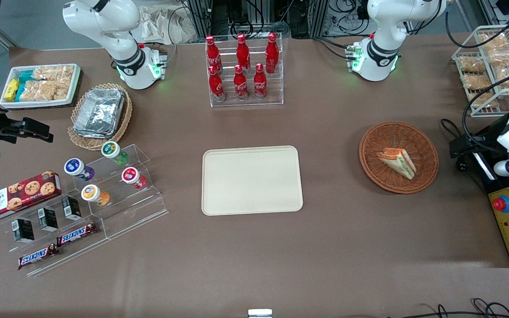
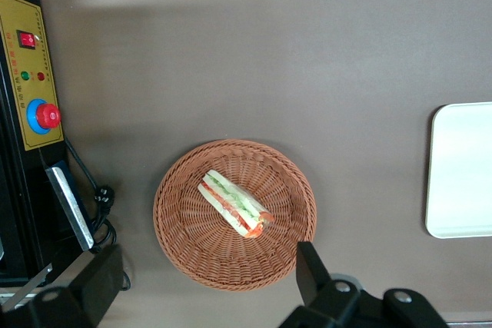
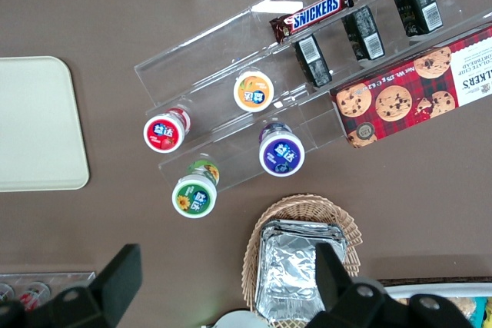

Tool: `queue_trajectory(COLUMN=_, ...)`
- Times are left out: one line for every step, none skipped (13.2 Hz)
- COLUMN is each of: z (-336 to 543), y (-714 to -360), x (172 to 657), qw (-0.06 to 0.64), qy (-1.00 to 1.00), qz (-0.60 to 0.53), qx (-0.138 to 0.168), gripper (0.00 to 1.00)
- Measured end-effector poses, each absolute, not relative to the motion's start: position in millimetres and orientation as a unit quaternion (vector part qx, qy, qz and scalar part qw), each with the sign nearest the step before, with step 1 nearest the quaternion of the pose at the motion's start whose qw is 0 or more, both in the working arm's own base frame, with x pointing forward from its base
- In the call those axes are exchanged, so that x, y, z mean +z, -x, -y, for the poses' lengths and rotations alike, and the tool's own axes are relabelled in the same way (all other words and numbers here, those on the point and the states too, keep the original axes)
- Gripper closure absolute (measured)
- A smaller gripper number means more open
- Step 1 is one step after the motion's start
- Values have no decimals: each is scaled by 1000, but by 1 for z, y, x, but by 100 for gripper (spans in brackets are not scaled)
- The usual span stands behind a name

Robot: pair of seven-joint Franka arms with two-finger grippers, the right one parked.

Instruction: Place sandwich from basket to tray

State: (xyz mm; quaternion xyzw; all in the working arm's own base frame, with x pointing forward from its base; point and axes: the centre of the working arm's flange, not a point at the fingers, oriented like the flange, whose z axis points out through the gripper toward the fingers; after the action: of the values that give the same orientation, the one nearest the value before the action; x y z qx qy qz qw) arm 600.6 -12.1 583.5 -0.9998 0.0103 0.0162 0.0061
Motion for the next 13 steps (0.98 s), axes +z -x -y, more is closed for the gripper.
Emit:
queue_trajectory(z=12, y=-601, x=583, qw=6, qy=1000, qz=-11, qx=16, gripper=0)
queue_trajectory(z=12, y=-601, x=583, qw=6, qy=1000, qz=-11, qx=16, gripper=0)
queue_trajectory(z=12, y=-601, x=583, qw=6, qy=1000, qz=-11, qx=16, gripper=0)
queue_trajectory(z=12, y=-601, x=583, qw=6, qy=1000, qz=-10, qx=16, gripper=0)
queue_trajectory(z=12, y=-601, x=583, qw=6, qy=1000, qz=-4, qx=17, gripper=0)
queue_trajectory(z=11, y=-601, x=583, qw=6, qy=1000, qz=17, qx=17, gripper=0)
queue_trajectory(z=10, y=-601, x=581, qw=7, qy=998, qz=61, qx=19, gripper=0)
queue_trajectory(z=9, y=-601, x=576, qw=9, qy=993, qz=117, qx=23, gripper=0)
queue_trajectory(z=9, y=-601, x=567, qw=11, qy=984, qz=174, qx=26, gripper=0)
queue_trajectory(z=10, y=-602, x=555, qw=12, qy=974, qz=225, qx=25, gripper=0)
queue_trajectory(z=9, y=-603, x=540, qw=12, qy=963, qz=270, qx=21, gripper=0)
queue_trajectory(z=9, y=-602, x=523, qw=12, qy=948, qz=318, qx=18, gripper=0)
queue_trajectory(z=9, y=-598, x=503, qw=14, qy=931, qz=364, qx=19, gripper=0)
